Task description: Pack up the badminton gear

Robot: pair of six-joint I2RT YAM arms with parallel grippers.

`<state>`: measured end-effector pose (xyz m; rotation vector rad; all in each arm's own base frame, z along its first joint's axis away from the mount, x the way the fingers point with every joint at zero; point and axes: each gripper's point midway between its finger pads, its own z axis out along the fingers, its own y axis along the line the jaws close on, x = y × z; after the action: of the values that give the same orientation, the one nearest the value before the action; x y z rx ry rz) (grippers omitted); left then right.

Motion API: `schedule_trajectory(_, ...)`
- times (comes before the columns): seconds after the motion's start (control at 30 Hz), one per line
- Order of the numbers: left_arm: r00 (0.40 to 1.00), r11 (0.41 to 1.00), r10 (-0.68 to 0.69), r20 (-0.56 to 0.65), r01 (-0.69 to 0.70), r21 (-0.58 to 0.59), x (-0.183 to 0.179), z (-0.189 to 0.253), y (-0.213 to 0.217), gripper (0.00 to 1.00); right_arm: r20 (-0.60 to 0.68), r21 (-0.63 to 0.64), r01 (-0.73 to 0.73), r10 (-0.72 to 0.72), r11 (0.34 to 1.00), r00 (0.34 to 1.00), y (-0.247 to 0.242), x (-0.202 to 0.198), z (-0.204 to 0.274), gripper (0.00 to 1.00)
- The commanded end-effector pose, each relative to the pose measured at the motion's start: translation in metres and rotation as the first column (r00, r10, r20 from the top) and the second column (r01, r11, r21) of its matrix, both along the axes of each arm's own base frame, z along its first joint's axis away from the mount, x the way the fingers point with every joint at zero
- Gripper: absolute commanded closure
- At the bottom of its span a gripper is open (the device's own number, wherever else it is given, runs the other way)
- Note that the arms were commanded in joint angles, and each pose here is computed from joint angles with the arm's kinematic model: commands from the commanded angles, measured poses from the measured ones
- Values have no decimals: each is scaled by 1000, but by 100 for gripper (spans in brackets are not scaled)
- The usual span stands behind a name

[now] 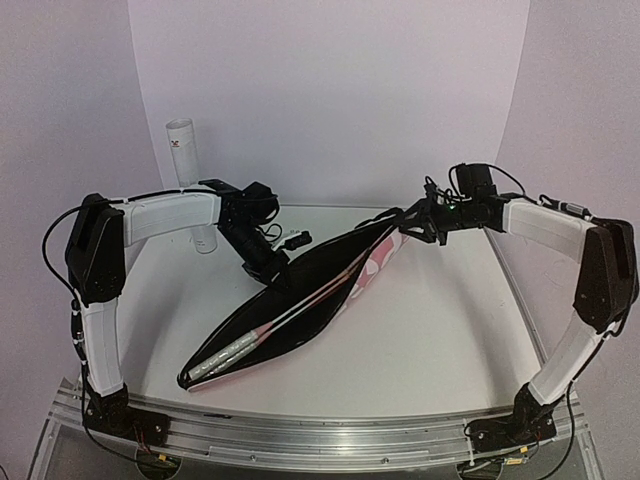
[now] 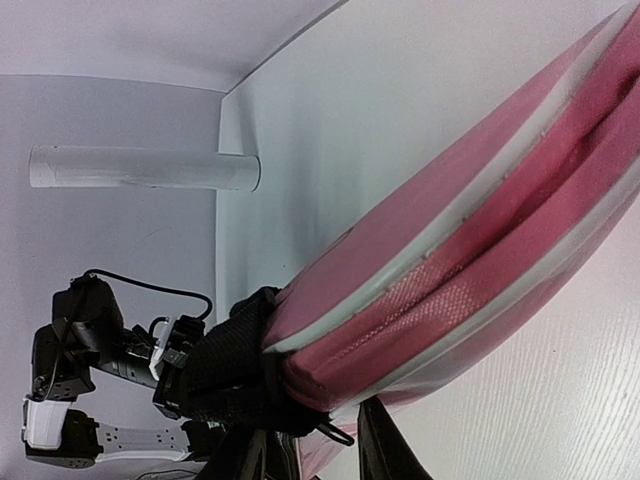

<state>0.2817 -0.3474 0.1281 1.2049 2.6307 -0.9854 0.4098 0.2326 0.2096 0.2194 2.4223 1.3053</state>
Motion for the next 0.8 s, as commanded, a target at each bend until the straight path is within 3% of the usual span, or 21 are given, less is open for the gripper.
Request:
schedule_trajectory(0.0, 1000, 999, -3, 22, 4, -54, -4, 27, -2, 100, -3, 43, -5, 5, 999, 1000, 4, 5, 1, 71)
schedule_trajectory(0.23, 1000, 999, -2, 21, 3, -55, -3, 27, -2, 100, 6, 63, 5, -5, 998, 1000, 5, 7, 3, 80)
schedule_trajectory(0.47, 1000, 999, -4, 22, 5, -54, -4, 27, -1, 100, 18, 75, 5, -6, 997, 1000, 6, 11, 6, 100)
schedule_trajectory(0.77, 999, 998, -2, 33, 4, -58, -2, 28, -2, 100, 34, 72, 2, -5, 997, 999, 17, 3, 16, 100)
